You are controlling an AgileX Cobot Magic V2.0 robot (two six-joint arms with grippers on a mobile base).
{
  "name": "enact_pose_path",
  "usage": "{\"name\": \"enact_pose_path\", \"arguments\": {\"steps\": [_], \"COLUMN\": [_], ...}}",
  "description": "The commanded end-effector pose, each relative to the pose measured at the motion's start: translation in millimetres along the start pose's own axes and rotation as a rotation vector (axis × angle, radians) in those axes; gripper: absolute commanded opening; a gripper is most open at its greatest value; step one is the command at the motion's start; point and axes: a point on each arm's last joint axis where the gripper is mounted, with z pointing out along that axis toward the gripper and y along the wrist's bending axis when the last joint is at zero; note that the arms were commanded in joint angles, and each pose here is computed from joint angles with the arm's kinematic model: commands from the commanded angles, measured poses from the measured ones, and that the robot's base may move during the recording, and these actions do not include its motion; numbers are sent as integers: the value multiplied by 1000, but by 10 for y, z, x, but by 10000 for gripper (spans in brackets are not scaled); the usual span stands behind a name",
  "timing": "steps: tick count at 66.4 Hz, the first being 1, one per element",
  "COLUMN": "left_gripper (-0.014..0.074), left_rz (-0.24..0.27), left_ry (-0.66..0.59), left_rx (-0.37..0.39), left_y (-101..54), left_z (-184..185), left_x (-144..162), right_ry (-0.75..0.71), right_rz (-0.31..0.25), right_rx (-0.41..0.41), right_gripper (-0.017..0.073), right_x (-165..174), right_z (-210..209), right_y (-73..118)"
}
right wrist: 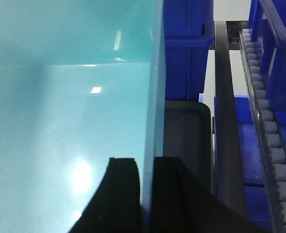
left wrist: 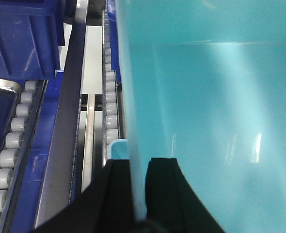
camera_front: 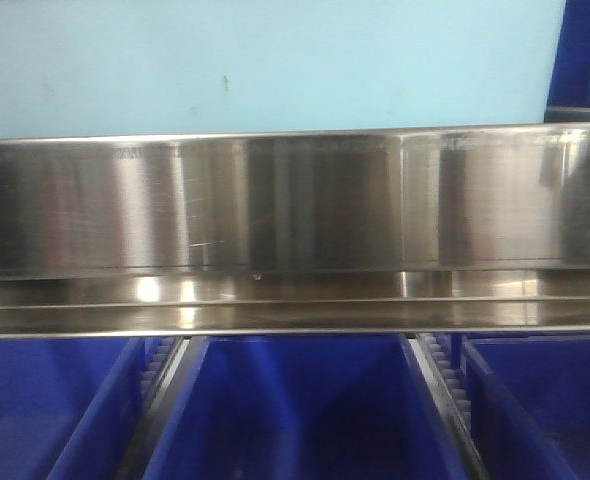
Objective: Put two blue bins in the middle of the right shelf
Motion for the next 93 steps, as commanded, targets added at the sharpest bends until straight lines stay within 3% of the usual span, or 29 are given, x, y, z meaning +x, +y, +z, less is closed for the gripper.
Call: {"name": "enact_pose_path", "arguments": {"steps": [1,53,64,69,75,83,93], "left_gripper": [-111,-111,-111,-111,-111,-111,-111], "left_rz": [20,20,32,31,30,33,59], "left_ry": [-56,-95,-149,-160,-171,-194,-235], "left_rx": [12,32,44,49,52,51,71], "left_y": [-5,-23,-35,-37,-33,-14,-6], "left_z": [-71,-74,-80,-94,-123,-197,-186], "left_x": [-67,-103,-151,-161,-171,-192,-103], "right_ry": [-89,-183,-140,-132,-150,-122,-105], "right_rz": [-18,-18,12,72,100,95,3], "right_rx": [-15,-51,-67,-71,-65,-44,9], "right_gripper": [-166,-166,-166,-166,-155,-148,-148], "right_x": [-99,-184,-146,-140,-158,-129,-11], "right_z": [-93,-106,-100,-99,-127,-129,-55], "right_y": [5,38,50,50,39,26,100]}}
